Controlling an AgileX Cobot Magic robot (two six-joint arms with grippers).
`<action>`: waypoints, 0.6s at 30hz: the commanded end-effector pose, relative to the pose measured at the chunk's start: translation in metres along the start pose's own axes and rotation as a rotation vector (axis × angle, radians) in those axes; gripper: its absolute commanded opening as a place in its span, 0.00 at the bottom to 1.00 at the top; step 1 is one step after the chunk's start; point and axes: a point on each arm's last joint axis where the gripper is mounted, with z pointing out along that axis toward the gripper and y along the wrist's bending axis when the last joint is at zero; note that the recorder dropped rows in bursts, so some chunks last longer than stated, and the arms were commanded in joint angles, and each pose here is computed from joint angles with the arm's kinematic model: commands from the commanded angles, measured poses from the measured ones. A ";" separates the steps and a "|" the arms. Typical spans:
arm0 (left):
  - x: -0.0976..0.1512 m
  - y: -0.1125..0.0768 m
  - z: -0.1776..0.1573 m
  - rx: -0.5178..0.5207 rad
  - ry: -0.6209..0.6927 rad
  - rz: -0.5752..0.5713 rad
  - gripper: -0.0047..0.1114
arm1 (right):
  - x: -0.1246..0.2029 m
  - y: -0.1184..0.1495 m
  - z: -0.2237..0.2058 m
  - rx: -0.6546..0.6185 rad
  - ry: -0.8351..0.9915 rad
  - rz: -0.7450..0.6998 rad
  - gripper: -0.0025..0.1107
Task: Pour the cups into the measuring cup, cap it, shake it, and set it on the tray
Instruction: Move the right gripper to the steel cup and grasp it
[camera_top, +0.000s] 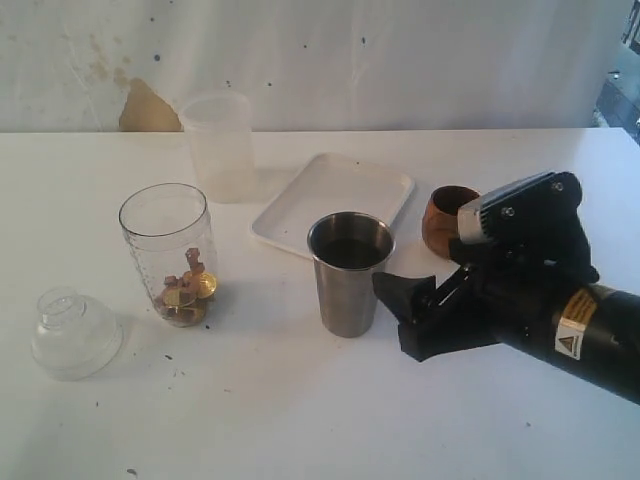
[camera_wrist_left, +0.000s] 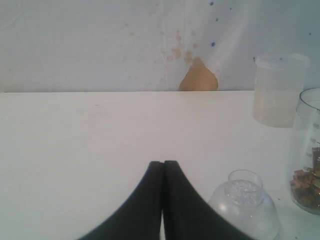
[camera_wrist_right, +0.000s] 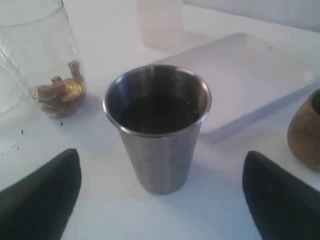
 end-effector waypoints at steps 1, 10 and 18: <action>0.001 0.000 0.000 0.001 -0.010 -0.001 0.04 | 0.008 0.004 0.008 -0.057 0.017 -0.080 0.73; 0.001 0.000 0.000 0.001 -0.010 -0.001 0.04 | 0.046 -0.003 0.042 -0.038 0.040 -0.057 0.74; 0.001 0.000 0.000 0.001 -0.010 -0.001 0.04 | 0.046 -0.004 0.058 -0.049 0.028 -0.052 0.90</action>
